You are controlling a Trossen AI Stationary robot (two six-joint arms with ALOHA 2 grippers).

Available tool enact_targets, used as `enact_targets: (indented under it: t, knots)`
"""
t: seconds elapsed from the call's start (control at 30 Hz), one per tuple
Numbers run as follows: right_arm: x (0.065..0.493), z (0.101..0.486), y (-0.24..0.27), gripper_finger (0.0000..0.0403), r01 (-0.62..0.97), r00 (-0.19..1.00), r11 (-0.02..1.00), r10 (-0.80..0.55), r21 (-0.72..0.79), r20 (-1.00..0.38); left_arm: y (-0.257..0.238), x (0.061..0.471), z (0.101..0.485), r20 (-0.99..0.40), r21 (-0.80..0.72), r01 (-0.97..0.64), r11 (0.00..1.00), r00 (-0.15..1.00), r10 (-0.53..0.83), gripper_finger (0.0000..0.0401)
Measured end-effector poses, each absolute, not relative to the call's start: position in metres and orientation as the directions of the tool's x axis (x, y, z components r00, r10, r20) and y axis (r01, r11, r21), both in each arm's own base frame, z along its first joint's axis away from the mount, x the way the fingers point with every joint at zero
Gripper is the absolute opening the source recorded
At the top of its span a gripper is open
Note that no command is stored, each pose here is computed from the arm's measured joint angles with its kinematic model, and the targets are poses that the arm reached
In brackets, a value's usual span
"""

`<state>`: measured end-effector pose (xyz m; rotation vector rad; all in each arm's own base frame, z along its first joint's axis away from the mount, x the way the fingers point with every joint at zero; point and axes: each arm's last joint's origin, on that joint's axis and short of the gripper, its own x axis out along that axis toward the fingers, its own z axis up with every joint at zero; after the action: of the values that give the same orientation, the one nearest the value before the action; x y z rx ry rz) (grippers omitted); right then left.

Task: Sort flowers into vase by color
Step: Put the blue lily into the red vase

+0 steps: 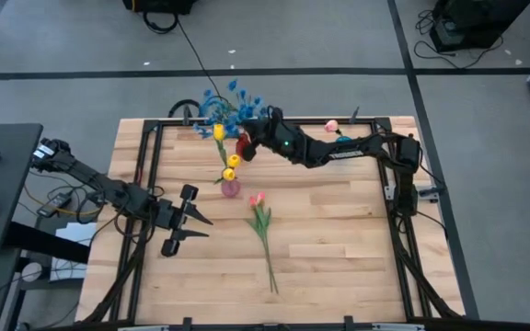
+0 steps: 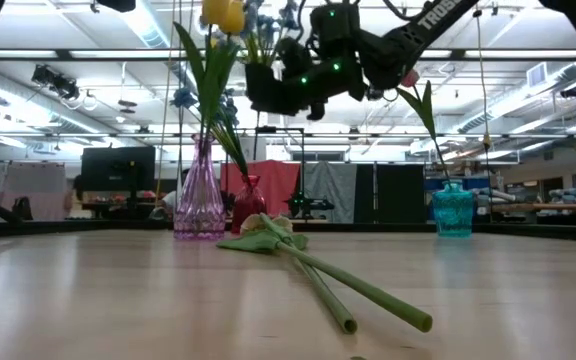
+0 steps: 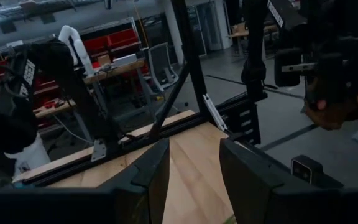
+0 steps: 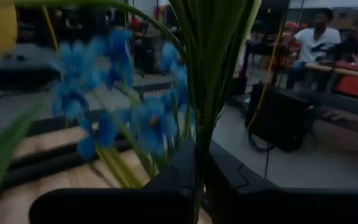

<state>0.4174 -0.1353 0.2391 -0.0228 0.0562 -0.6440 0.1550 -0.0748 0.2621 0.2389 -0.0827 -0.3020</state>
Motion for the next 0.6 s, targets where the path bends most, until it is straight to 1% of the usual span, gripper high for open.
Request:
enact_targets:
  t: [0.13,0.33,0.43,0.47,0.6]
  knots:
    - [0.419,0.246,-0.143,0.0025,0.588,0.809,0.809,-0.588,-0.019,-0.025,-0.075,0.155,0.262,0.04,0.244,0.278,0.929,0.954,-0.296,0.0147]
    - [0.416,0.241,-0.151,0.0025,0.585,0.81,0.811,-0.584,0.013,-0.052,-0.073,0.156,0.264,0.063,0.239,0.224,0.945,0.967,-0.245,0.0147]
    - [0.418,0.233,-0.152,0.0025,0.578,0.815,0.816,-0.576,0.018,-0.057,-0.073,0.156,0.264,0.065,0.239,0.211,0.948,0.97,-0.232,0.0147]
    - [0.418,0.229,-0.152,0.0026,0.574,0.817,0.819,-0.571,0.02,-0.077,-0.073,0.156,0.264,0.064,0.239,0.206,0.949,0.972,-0.227,0.0147]
    - [0.425,0.209,-0.155,0.0026,0.564,0.825,0.825,-0.559,0.048,-0.087,-0.072,0.156,0.264,0.063,0.237,0.186,0.953,0.976,-0.207,0.0147]
